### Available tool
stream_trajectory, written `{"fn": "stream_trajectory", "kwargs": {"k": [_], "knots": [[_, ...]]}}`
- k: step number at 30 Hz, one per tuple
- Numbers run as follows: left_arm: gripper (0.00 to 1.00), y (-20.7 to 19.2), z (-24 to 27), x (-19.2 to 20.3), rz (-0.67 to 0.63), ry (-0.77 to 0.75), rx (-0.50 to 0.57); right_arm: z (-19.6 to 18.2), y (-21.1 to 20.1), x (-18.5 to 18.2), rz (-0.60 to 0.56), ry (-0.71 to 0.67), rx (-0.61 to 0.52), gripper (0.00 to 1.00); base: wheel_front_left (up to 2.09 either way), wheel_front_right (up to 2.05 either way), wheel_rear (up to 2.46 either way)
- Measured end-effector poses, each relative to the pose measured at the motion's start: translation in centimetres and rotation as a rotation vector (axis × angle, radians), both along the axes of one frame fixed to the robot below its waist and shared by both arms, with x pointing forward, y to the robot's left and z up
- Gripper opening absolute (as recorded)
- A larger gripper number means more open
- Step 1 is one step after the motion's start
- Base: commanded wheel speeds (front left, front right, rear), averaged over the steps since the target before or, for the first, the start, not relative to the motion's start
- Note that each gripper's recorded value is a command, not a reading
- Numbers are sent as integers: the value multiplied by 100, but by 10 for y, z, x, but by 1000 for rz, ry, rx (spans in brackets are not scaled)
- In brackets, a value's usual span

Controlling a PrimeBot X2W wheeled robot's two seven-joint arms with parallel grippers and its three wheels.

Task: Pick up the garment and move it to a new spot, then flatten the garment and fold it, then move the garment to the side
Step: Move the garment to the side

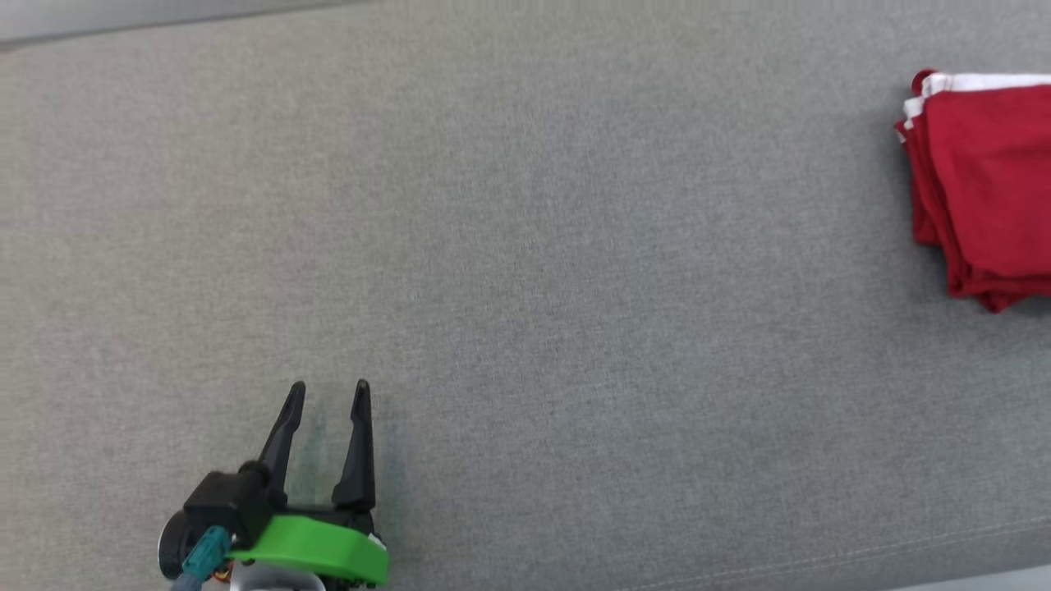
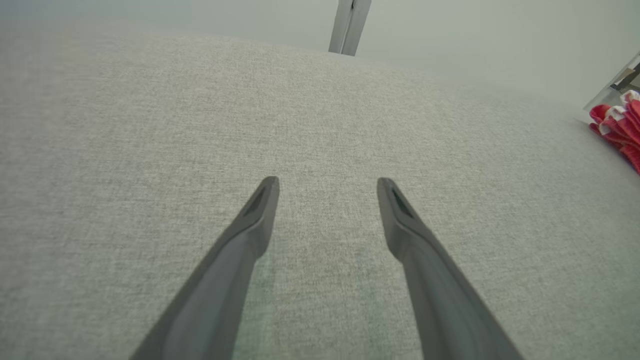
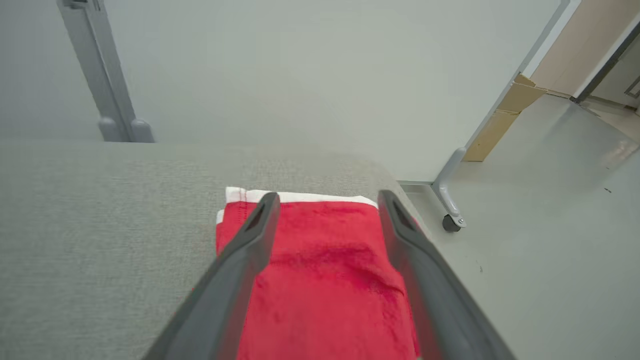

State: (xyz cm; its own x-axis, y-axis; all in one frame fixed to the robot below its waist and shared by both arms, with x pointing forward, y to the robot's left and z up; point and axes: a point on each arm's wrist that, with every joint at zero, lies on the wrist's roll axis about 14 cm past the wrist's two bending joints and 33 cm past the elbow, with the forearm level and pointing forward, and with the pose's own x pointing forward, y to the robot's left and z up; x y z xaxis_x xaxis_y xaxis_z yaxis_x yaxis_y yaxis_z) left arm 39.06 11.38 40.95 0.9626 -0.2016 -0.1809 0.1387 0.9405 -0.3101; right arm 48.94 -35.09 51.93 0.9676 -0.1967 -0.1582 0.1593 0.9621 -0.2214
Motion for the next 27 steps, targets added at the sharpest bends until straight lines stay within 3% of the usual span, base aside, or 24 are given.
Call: {"fn": "stream_trajectory", "kwargs": {"k": [9,20,27], "knots": [[100,26,20,-35,85,-34,5,6,74,-65,163,-216,134,100,0,0,0],[100,55,52,-64,167,-137,30,-17,155,-126,273,-234,239,100,0,0,0],[100,66,62,-71,197,-171,37,-19,172,-142,289,-234,252,100,0,0,0]]}}
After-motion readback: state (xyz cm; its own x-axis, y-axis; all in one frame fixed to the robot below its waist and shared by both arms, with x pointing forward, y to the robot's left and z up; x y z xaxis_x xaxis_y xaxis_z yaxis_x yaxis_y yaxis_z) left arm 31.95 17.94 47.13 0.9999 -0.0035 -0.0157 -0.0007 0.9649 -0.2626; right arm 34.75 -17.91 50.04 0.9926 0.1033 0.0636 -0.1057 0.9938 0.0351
